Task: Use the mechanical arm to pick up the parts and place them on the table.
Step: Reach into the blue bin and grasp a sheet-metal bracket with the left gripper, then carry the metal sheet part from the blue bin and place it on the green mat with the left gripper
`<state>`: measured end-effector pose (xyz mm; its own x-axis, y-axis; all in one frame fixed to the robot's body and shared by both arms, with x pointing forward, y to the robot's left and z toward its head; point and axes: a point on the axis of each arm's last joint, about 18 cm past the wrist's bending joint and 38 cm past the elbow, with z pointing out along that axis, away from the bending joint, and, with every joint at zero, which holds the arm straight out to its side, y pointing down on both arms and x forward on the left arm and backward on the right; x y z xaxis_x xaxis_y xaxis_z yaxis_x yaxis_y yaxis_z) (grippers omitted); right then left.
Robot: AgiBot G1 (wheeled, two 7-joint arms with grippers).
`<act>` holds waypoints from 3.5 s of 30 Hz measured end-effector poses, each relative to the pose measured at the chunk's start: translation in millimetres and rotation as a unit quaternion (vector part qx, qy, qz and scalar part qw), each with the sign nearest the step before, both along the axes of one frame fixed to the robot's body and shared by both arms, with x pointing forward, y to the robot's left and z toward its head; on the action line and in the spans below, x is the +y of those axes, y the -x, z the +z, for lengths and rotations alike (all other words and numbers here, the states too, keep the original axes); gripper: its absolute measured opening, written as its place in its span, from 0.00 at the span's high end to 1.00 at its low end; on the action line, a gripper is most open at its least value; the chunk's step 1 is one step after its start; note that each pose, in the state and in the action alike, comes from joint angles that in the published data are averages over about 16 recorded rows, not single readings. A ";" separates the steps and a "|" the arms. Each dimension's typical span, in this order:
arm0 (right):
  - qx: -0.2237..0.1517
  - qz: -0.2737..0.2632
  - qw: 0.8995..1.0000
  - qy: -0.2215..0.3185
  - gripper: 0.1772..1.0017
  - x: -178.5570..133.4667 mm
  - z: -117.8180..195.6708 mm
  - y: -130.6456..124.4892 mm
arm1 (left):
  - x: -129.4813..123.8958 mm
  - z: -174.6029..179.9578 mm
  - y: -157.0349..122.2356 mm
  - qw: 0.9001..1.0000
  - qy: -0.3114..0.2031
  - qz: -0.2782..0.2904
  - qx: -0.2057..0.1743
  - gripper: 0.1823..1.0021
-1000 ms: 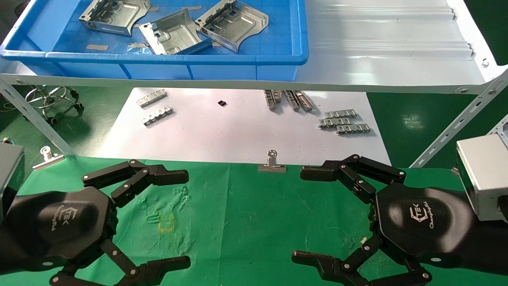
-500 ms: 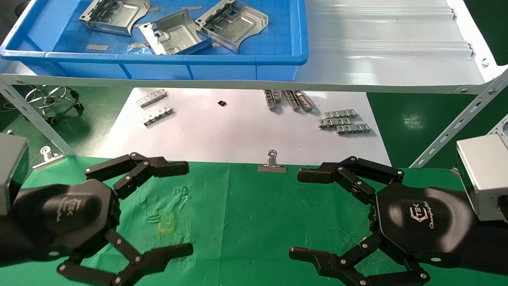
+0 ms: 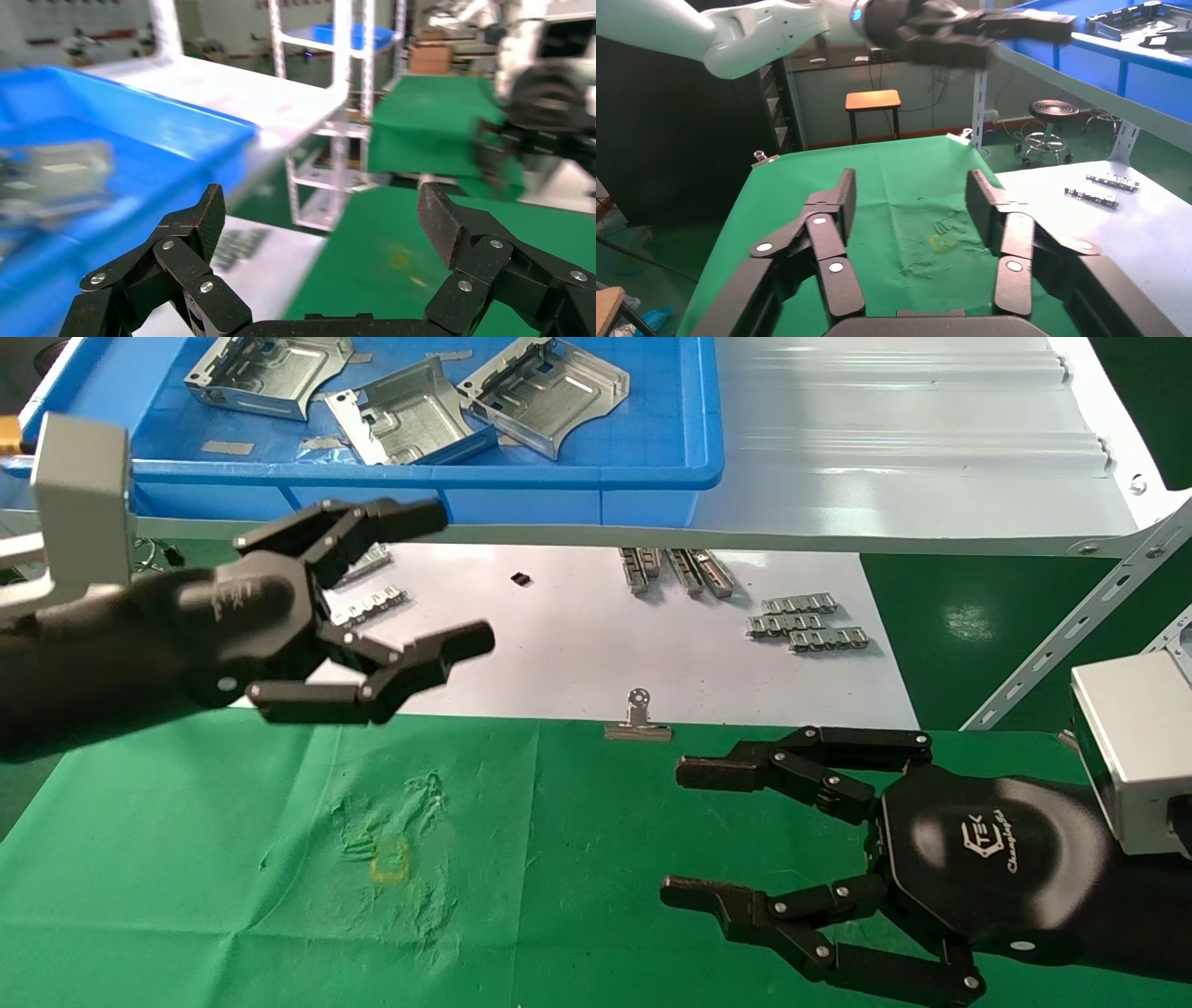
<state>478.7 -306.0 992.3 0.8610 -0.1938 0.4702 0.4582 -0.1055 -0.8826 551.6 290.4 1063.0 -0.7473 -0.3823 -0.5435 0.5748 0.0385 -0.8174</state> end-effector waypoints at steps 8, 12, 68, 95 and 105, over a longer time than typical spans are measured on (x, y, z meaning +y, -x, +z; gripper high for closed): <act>0.000 0.000 1.000 0.000 0.60 0.0 0.0 0.0 | 5.0 48.0 -36.7 0.999 0.011 0.050 -0.017 0.00; 0.000 0.000 1.000 0.000 0.71 0.0 0.0 0.0 | 12.0 70.2 -53.0 0.996 0.012 0.082 -0.016 0.00; 0.000 0.000 1.000 0.000 0.98 0.0 0.0 0.0 | 41.9 134.0 -102.8 0.948 0.020 0.270 0.165 0.06; 0.000 0.000 1.000 0.000 0.98 0.0 0.0 0.0 | 47.1 132.6 -108.2 0.945 0.013 0.291 0.151 0.69; 0.000 0.000 1.000 0.000 0.98 0.0 0.0 0.0 | 51.6 146.3 -98.7 0.953 0.027 0.278 0.117 0.85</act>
